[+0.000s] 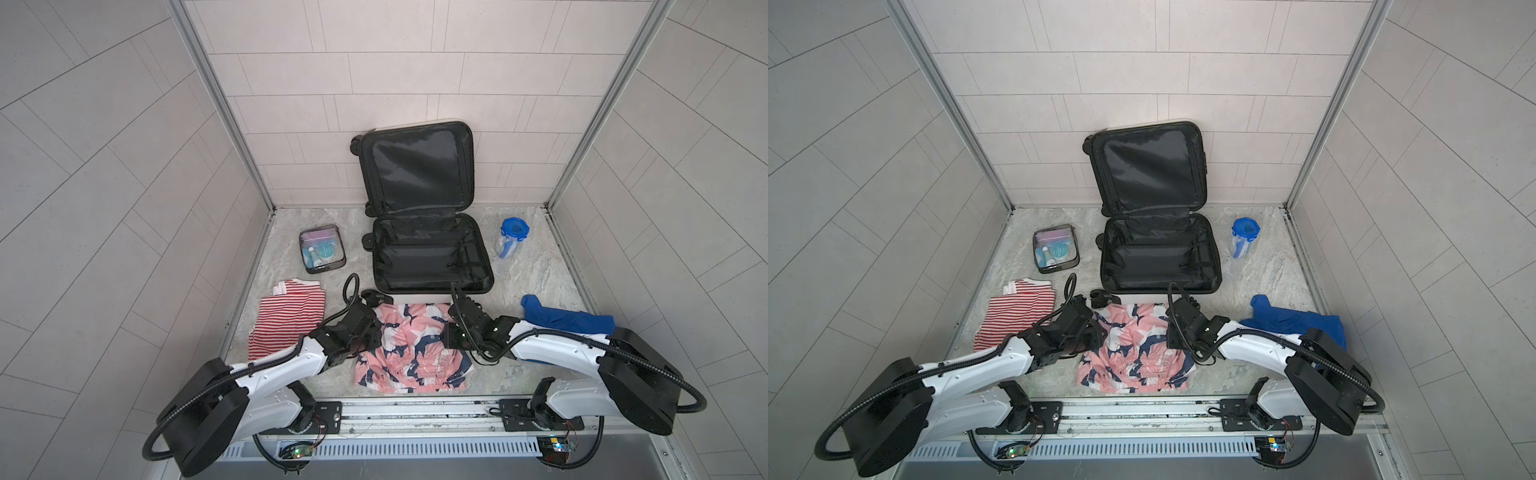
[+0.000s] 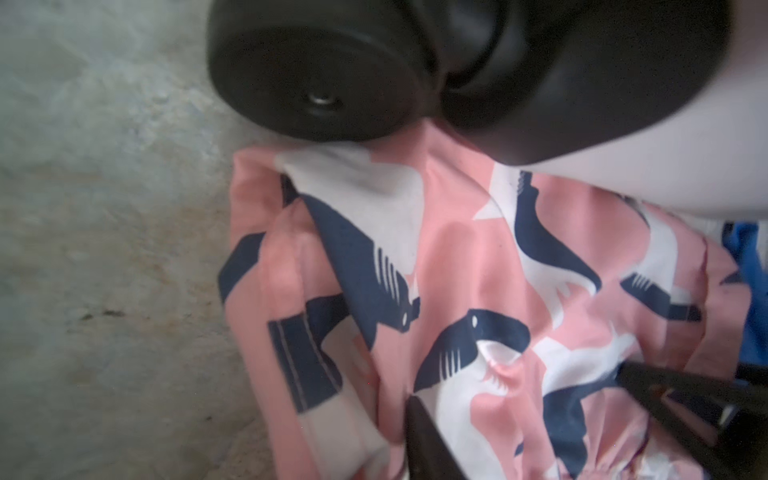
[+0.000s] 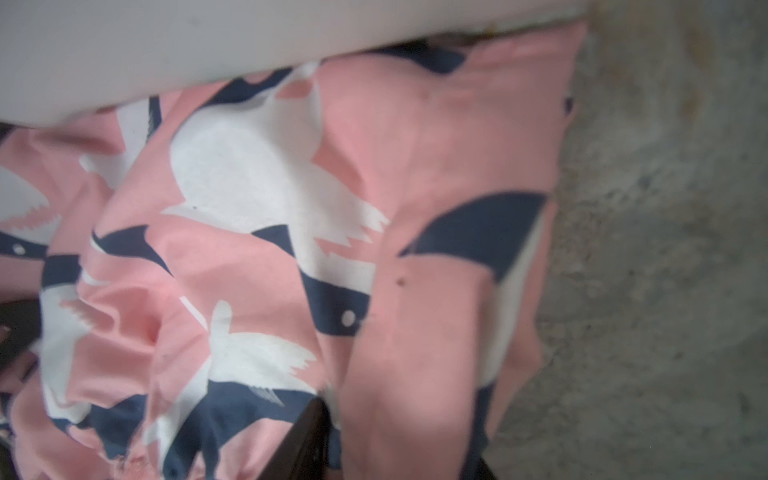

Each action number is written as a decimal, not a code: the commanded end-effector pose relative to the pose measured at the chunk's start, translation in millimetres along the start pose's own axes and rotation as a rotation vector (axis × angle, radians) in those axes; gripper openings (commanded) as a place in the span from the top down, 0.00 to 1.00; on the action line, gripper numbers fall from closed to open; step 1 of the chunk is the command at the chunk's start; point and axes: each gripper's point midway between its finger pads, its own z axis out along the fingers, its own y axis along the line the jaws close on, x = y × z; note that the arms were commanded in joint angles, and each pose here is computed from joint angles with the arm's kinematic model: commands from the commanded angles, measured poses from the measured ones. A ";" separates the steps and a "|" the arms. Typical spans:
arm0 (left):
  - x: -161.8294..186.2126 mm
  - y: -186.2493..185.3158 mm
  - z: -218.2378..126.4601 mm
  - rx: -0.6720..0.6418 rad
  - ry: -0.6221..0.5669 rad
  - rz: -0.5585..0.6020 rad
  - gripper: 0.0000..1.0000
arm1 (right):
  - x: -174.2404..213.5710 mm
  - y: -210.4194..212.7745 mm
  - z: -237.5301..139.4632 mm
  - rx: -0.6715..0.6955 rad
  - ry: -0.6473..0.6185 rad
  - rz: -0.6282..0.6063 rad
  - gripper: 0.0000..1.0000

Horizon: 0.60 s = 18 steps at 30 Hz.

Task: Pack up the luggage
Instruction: 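Grasp the pink shark-print garment with both grippers, then lift the pink garment with both grippers and carry it into the suitcase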

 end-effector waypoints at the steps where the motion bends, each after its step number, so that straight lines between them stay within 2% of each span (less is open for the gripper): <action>1: -4.7 -1.6 -12.2 -0.003 -0.030 -0.007 0.80 | -7.2 14.1 -7.4 -0.019 -0.017 -0.002 0.76; 6: -14.4 -10.2 -36.9 0.036 -0.075 -0.017 0.91 | -13.5 33.0 -23.2 -0.061 -0.025 -0.021 0.93; 10: -20.2 -20.1 -59.8 0.064 -0.092 -0.008 0.98 | -14.2 44.8 -38.1 -0.086 -0.032 -0.049 1.00; 18: -37.1 -46.2 -114.0 0.107 -0.136 0.055 1.00 | -24.3 71.9 -79.8 -0.146 -0.069 -0.108 1.00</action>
